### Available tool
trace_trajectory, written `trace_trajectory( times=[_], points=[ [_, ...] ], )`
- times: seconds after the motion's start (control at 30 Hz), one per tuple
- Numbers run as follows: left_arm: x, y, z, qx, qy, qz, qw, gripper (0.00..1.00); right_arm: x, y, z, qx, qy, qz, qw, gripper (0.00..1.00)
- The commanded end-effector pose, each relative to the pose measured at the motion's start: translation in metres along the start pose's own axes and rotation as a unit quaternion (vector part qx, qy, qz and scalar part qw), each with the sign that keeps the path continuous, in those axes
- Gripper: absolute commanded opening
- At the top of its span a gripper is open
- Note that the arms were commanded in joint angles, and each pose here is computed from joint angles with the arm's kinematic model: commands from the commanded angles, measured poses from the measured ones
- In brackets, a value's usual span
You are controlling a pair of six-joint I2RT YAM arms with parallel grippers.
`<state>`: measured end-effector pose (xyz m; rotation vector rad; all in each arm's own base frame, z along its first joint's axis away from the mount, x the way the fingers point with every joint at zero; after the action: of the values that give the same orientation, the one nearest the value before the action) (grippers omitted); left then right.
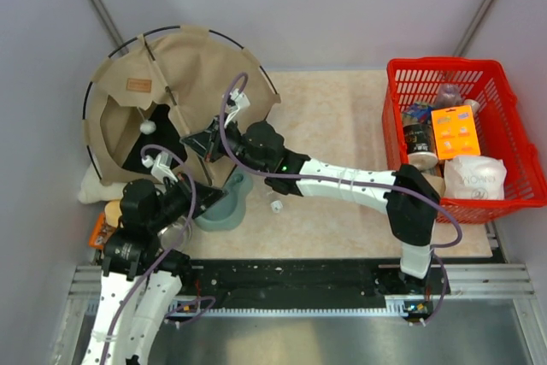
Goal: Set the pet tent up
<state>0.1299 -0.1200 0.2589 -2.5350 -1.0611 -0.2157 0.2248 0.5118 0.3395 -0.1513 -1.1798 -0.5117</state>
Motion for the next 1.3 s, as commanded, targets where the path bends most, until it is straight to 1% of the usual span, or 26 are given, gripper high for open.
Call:
trace_trajectory(
  times=[0.0, 0.1, 0.17, 0.23, 0.4, 0.5, 0.7, 0.93, 1.03, 1.13, 1.17, 1.27],
  points=[
    [-0.005, -0.011, -0.013, -0.006, -0.118, -0.013, 0.993, 0.0, 0.007, 0.008, -0.016, -0.044, -0.042, -0.027, 0.998, 0.0],
    [-0.002, -0.015, -0.012, -0.021, -0.159, -0.051, 0.986, 0.0, -0.002, 0.003, -0.014, -0.04, -0.043, -0.016, 0.998, 0.0],
    [0.001, -0.018, -0.017, -0.049, -0.171, -0.07, 0.982, 0.0, -0.008, -0.002, -0.011, -0.031, -0.042, -0.008, 0.999, 0.0],
    [0.003, -0.021, -0.016, -0.053, -0.179, -0.087, 0.979, 0.0, -0.015, -0.008, -0.011, -0.024, -0.042, -0.001, 0.999, 0.0],
    [0.006, -0.024, -0.004, -0.015, -0.199, -0.115, 0.973, 0.0, -0.027, -0.019, -0.011, -0.015, -0.045, 0.018, 0.999, 0.0],
    [0.006, -0.025, 0.0, -0.009, -0.218, -0.122, 0.968, 0.0, -0.028, -0.019, -0.014, -0.029, -0.045, 0.015, 0.998, 0.0],
    [0.007, -0.026, 0.003, -0.002, -0.267, -0.136, 0.954, 0.0, -0.02, -0.018, -0.005, -0.026, -0.054, -0.003, 0.998, 0.0],
    [0.003, -0.024, 0.02, 0.032, -0.284, -0.139, 0.948, 0.0, -0.006, -0.02, 0.003, -0.019, -0.052, -0.023, 0.998, 0.0],
    [0.004, -0.025, 0.022, 0.034, -0.289, -0.147, 0.945, 0.0, -0.01, -0.024, 0.007, -0.009, -0.055, -0.017, 0.998, 0.0],
    [0.005, -0.025, 0.021, 0.026, -0.286, -0.153, 0.946, 0.0, -0.029, -0.032, 0.01, 0.003, -0.07, 0.007, 0.998, 0.0],
    [0.006, -0.025, 0.02, 0.023, -0.284, -0.153, 0.946, 0.0, -0.04, -0.036, 0.011, 0.009, -0.072, 0.022, 0.997, 0.02],
    [0.007, -0.024, 0.018, 0.017, -0.274, -0.151, 0.95, 0.0, -0.062, -0.044, 0.007, 0.011, -0.071, 0.063, 0.995, 0.18]
  ],
)
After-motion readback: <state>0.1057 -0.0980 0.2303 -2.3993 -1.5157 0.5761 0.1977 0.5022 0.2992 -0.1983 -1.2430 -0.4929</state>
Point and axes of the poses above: each gripper's point midway between its finger pads, its own y axis out along the fingers, its own z axis along the line the jaws close on, x = y × z, the point moved 4 cm from there along -y, back along the fingers, and after that the axes turned 15 degrees about -y, right-handed, at the moved point
